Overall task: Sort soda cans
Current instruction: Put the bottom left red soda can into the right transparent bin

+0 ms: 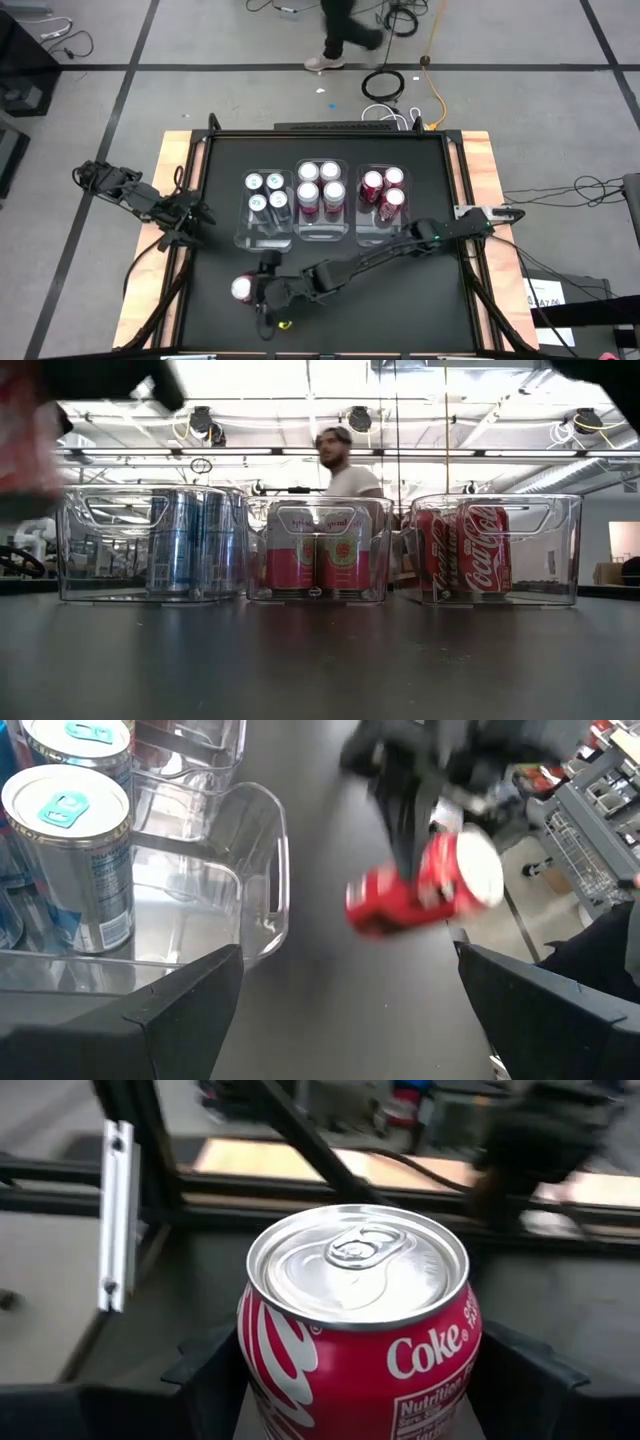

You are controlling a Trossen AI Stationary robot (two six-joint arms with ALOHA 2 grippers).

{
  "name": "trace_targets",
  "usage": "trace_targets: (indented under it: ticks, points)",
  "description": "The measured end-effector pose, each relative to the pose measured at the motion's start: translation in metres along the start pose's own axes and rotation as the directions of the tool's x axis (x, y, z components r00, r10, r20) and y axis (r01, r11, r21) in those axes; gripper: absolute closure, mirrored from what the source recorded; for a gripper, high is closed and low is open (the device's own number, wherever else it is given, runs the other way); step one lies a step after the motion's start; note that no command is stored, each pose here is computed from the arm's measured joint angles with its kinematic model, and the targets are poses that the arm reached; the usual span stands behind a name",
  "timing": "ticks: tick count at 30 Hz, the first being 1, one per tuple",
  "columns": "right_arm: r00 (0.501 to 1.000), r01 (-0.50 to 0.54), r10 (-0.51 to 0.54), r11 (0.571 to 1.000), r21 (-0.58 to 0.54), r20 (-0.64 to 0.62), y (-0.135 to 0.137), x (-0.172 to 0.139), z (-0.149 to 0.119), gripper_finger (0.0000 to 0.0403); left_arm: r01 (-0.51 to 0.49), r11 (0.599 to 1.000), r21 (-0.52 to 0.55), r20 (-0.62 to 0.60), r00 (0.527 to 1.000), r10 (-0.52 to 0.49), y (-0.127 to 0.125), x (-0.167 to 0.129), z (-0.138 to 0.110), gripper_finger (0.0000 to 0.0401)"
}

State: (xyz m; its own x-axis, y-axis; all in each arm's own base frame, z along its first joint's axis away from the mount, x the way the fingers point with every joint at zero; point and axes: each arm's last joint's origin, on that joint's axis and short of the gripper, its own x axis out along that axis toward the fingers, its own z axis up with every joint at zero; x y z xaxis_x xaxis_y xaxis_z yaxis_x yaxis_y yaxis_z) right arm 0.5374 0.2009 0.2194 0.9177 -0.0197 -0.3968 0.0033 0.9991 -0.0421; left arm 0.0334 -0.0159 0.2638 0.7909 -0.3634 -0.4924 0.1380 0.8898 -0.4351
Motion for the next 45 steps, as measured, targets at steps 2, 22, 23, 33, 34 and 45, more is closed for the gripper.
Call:
trace_targets:
  ticks: [2, 22, 23, 33, 34, 45]
  points:
    - [0.996, 0.070, -0.070, 0.998, -0.002, -0.051, 0.001, -0.022, 0.014, 0.0111, 0.000, 1.000, 0.000, 0.000, 1.000, 0.000, 0.000, 0.000, 0.000, 0.0022]
    - [0.668, 0.734, -0.728, 0.609, 0.299, -0.157, 0.040, -0.184, -0.020, 0.0111, -0.005, 1.000, 0.001, 0.002, 1.000, 0.005, 0.000, 0.000, 0.000, 0.0022]
    - [0.666, 0.734, -0.731, 0.604, 0.311, -0.152, 0.037, -0.187, -0.019, 0.0111, -0.008, 1.000, 0.001, 0.004, 1.000, 0.008, 0.000, 0.000, 0.000, 0.0022]
    - [0.589, 0.768, -0.791, 0.485, 0.419, -0.163, -0.009, -0.218, -0.045, 0.0112, -0.016, 1.000, 0.000, 0.004, 1.000, 0.016, 0.000, 0.001, 0.001, 0.0022]
    - [0.584, 0.764, -0.796, 0.473, 0.439, -0.158, -0.015, -0.226, -0.048, 0.0112, -0.017, 1.000, 0.000, 0.004, 1.000, 0.017, 0.000, 0.001, 0.001, 0.0022]
    - [0.531, 0.784, -0.835, 0.418, 0.459, -0.147, -0.071, -0.269, -0.073, 0.0112, -0.033, 0.999, 0.000, 0.013, 0.999, 0.033, 0.001, 0.001, 0.001, 0.0022]
